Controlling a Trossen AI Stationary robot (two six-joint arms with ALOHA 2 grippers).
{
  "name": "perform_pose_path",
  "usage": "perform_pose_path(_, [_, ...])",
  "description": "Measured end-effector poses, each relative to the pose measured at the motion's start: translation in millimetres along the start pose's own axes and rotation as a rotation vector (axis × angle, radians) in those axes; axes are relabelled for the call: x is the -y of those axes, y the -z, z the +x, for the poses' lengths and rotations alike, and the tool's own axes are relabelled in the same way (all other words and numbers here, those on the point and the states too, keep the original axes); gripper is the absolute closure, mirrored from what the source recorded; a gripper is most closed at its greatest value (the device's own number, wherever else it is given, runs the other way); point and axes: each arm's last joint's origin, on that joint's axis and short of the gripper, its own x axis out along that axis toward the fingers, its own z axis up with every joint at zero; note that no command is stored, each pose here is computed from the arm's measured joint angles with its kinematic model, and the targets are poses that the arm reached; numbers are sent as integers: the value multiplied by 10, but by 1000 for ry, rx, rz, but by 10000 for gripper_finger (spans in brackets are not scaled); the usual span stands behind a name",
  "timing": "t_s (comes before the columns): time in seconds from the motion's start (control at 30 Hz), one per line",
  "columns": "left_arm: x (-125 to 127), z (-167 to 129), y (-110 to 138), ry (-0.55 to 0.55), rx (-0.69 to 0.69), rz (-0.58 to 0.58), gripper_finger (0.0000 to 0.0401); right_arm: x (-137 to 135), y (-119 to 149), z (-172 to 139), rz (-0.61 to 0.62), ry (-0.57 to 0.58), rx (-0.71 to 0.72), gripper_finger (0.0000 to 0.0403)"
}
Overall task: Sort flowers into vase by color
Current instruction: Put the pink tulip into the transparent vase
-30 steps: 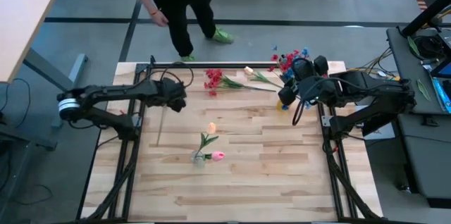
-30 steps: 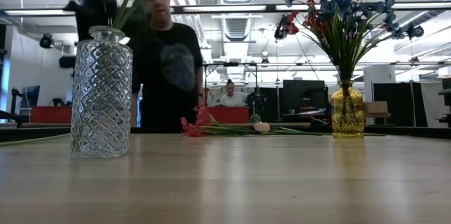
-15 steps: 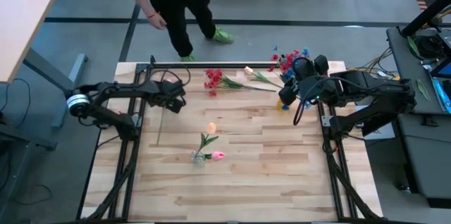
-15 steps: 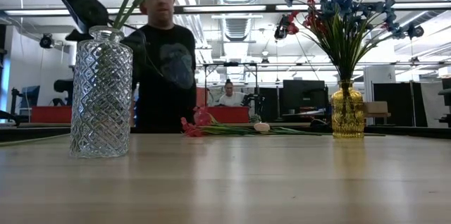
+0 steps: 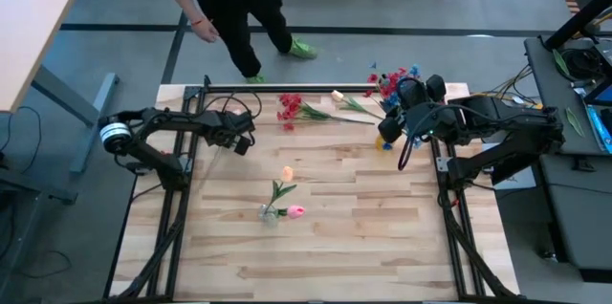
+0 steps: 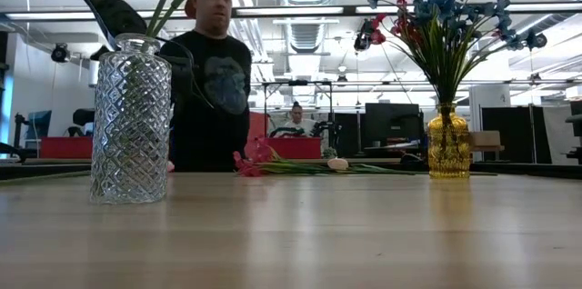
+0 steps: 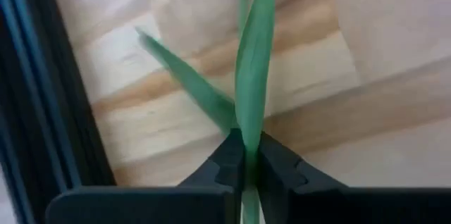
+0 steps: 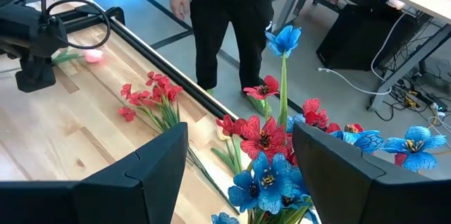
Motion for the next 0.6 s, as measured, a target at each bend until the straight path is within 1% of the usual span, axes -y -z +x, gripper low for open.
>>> perform_pose_path(0.2, [-52,-98,-16,26,44,-25,396,0,0,0,0,0,0,154])
perform_pose_path(0.37, [-141,-271,-33,79,121,-48,399,0,0,0,-2,0,0,156])
perform_pose_path(0.5, [-239,-522,-42,151,233,-37,399,-1,-2,0,-11,-1,2,155])
perform_pose_path(0.6, [-312,-837,-79,239,373,-12,399,-13,-27,0,-29,-9,21,153])
